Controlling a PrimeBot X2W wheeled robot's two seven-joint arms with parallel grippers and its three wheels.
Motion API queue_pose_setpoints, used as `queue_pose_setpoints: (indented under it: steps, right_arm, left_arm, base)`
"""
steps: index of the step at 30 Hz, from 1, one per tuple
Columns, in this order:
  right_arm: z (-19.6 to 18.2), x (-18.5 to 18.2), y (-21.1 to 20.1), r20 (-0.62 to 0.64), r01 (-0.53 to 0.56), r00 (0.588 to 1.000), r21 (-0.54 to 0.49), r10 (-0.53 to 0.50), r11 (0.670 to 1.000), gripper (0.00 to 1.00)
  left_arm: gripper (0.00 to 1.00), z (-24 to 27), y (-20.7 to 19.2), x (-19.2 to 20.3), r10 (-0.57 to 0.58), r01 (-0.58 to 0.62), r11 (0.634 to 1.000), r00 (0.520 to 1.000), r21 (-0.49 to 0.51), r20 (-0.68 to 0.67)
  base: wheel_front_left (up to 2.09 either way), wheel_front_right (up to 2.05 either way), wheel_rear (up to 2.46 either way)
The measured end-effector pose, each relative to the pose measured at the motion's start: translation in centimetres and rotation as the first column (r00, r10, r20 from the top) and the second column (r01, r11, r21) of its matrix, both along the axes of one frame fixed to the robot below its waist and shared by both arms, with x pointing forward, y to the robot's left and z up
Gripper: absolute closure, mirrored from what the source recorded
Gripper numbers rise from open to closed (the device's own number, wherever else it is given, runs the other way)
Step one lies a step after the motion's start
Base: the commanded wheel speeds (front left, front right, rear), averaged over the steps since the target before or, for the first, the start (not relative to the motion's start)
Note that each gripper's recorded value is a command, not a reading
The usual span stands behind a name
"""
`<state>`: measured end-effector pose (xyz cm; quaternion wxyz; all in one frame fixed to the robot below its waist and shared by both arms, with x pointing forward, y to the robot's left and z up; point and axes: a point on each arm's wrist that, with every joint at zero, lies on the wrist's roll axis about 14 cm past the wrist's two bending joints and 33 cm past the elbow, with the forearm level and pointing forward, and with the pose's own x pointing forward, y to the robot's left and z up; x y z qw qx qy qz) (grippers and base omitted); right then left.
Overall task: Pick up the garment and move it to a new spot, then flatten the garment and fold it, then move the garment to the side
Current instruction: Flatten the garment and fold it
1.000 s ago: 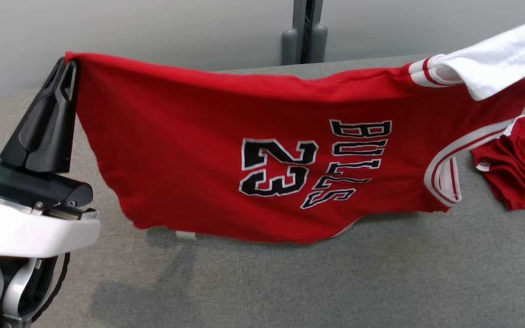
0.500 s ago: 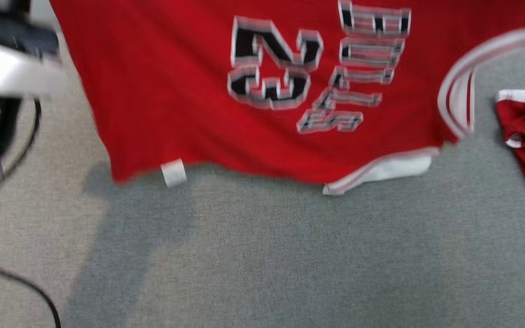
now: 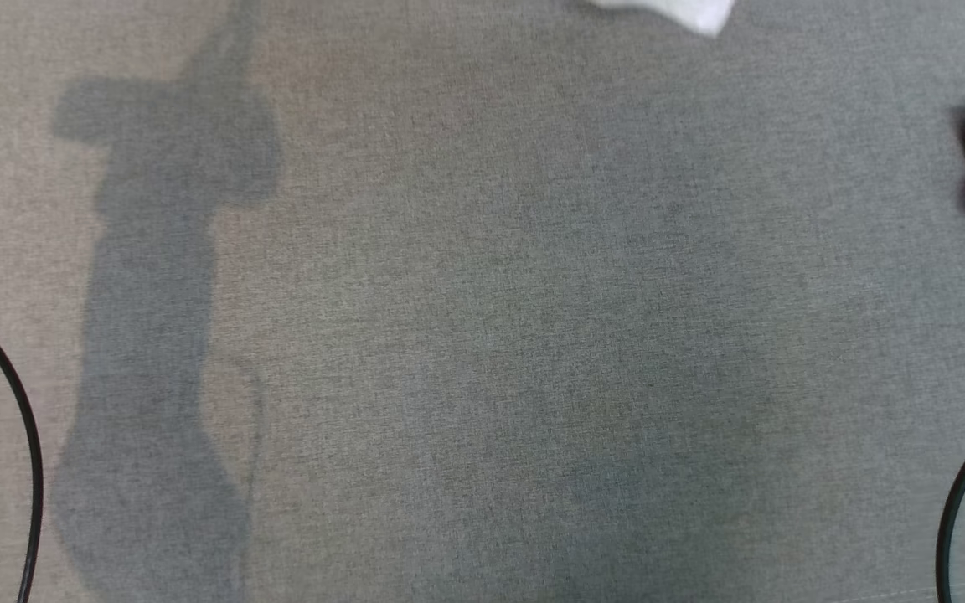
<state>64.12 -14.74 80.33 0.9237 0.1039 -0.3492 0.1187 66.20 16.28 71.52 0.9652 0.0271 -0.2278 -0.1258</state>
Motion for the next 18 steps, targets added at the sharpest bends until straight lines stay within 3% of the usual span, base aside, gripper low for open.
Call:
queue_pose_setpoints:
  steps: [5,10,13,18]
  right_arm:
    - [-4.0,2.1,1.0,-0.102,-0.010,0.995,-0.037,0.006,0.999,1.00]
    - [-14.0,3.9,1.4,-0.333,-0.027,0.943,-0.047,0.010,0.999,1.00]
    - [-21.6,3.5,1.5,-0.498,-0.037,0.867,-0.012,0.026,0.999,1.00]
    - [-32.4,-0.3,1.6,-0.706,-0.032,0.705,0.061,0.066,0.998,1.00]
  left_arm:
    - [1.00,-4.9,0.4,2.1,0.014,-0.019,0.999,0.992,-0.036,-0.129]
    - [1.00,-13.7,1.0,2.2,0.026,-0.051,0.997,0.942,-0.064,-0.335]
    - [1.00,-20.1,1.0,0.4,0.021,-0.068,0.994,0.884,-0.083,-0.468]
    - [1.00,-28.4,0.2,-4.6,-0.017,-0.086,0.987,0.777,-0.133,-0.629]
  base:
    - [0.00,0.00,0.00]
    - [0.00,0.00,0.00]
    - [0.00,0.00,0.00]
    - [0.00,0.00,0.00]
